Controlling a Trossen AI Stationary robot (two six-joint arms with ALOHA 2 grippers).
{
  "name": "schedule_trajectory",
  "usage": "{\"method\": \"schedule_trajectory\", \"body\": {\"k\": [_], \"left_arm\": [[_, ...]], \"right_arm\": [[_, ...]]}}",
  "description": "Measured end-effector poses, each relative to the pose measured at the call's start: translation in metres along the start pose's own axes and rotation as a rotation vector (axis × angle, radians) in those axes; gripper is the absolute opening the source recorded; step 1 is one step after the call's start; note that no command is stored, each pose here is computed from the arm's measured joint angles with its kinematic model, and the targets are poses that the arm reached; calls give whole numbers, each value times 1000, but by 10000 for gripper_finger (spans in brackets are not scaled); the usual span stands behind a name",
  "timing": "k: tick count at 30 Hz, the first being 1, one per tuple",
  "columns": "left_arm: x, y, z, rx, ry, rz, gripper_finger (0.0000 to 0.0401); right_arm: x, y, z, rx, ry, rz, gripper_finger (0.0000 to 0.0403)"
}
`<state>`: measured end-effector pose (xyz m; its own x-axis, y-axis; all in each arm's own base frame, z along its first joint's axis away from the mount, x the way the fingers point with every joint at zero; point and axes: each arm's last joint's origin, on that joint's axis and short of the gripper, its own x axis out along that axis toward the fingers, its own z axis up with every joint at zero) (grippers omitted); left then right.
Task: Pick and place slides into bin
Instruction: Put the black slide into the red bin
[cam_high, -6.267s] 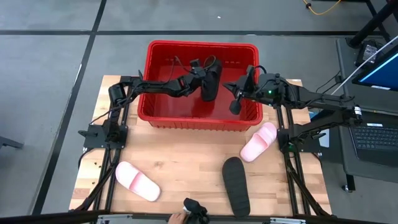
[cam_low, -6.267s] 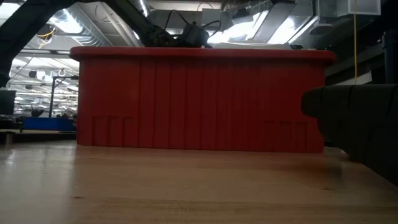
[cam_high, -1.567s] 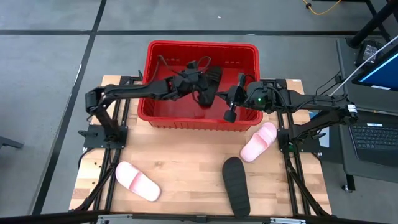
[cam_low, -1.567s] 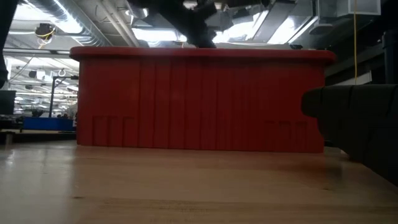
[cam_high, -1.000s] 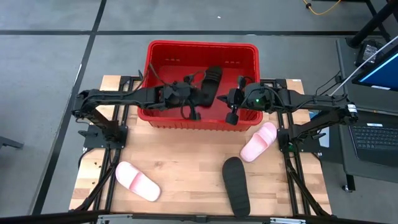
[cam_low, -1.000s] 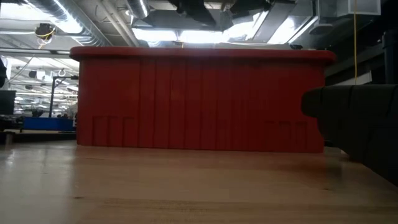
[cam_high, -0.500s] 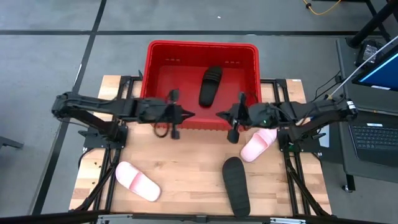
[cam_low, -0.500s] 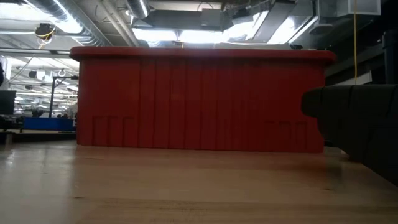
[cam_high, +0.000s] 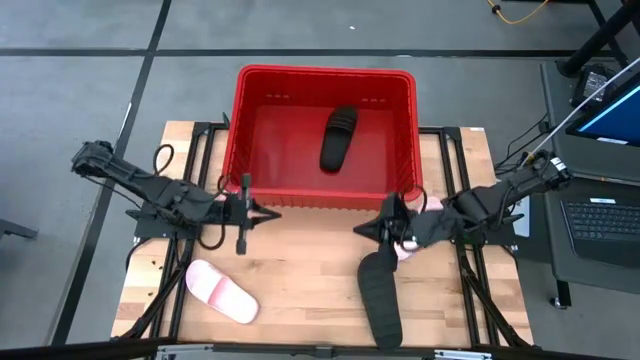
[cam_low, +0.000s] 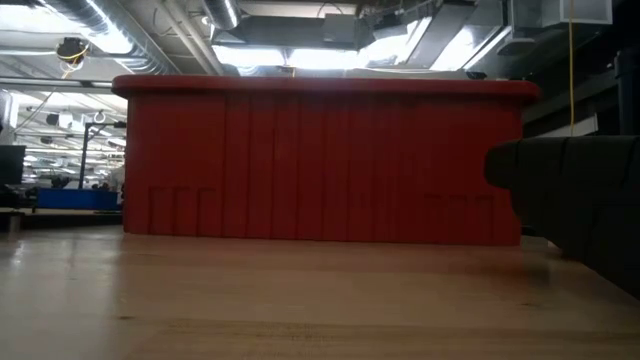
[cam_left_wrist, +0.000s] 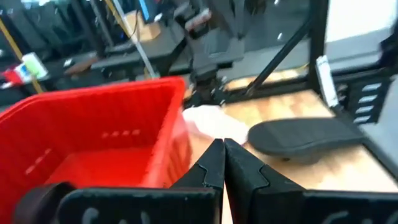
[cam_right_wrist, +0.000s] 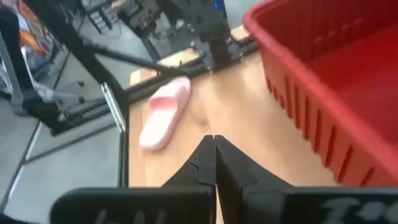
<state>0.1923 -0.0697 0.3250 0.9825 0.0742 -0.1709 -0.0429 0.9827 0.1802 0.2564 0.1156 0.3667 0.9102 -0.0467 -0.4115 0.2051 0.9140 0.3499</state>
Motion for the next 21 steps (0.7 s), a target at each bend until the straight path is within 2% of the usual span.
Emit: {"method": "schedule_trajectory", "body": {"k": [2,6,11,17,21], "left_arm": [[-1,-7,-4,-10,-54,-15,2],[-2,-17,-7,-27,-120,-50,1],[-5,-22,-7,-44,-135,-75,2],[-4,-21,-7,-78,-129,-45,2],[-3,-18,-8,-108,-123,4,1]], "right_arm": [[2,4,-5,14,15,1,2],[4,9,-10,116,28,7,2],[1,22,-10,91,67,17,1],[-25,35,-2,68,244,-64,2],[-43,48,-4,83,369,-48,2]]}}
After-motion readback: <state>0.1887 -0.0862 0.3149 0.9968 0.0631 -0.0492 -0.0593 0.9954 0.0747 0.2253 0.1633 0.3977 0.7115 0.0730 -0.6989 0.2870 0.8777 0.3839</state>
